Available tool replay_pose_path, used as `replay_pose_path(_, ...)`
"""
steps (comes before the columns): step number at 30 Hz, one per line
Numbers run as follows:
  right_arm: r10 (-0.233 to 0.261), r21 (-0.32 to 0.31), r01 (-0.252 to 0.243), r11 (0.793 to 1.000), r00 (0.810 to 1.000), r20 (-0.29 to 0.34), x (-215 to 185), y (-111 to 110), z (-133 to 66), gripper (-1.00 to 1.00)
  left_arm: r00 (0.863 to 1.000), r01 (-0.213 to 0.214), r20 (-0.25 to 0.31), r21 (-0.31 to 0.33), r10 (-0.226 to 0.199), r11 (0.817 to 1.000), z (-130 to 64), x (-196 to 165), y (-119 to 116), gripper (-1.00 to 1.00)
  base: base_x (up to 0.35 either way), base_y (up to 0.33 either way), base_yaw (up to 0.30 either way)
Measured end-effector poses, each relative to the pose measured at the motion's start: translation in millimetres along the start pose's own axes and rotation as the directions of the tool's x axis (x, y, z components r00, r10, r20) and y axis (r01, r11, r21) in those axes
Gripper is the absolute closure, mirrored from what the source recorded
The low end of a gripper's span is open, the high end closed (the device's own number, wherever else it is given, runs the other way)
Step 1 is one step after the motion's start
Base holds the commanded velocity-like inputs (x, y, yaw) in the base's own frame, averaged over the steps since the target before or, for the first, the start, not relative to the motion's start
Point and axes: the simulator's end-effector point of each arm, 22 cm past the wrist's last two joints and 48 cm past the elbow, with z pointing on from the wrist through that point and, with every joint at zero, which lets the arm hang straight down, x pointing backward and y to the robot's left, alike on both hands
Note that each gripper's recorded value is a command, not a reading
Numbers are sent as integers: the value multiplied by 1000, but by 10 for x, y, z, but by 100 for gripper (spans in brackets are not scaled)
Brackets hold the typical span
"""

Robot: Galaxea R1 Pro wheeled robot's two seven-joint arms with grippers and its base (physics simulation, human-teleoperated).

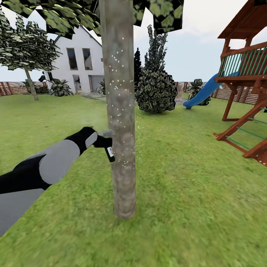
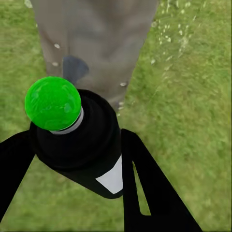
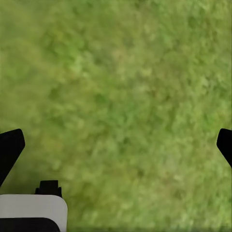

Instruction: In the garden, pick up the pesticide atomizer on the floor and spray pesticide onto both trees until each tree trunk is fully covered.

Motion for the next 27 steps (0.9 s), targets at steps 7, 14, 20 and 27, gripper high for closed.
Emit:
replay_pose_path(7, 0, 0, 0, 1000, 1000, 0, -2, 1, 2, -100, 997, -54, -53, -43, 52, 998, 414, 861, 237, 100, 0, 0, 0)
replay_pose_path(14, 1, -1, -1, 1000, 1000, 2, -5, 9, -2, -100, 998, -59, 13, -40, 59, 997, 780, 1797, 356, 100, 3, 14, 0)
replay_pose_path(20, 1, -2, -1, 1000, 1000, 2, -5, 12, -4, -100, 999, -43, 22, -33, 44, 999, 931, 2864, 393, 100, 126, 286, 0)
replay_pose_path(27, 3, -1, -3, 1000, 1000, 1, -5, 11, -3, -100, 999, -38, 9, -40, 38, 998, 928, 3044, 458, 100, 106, 335, 0)
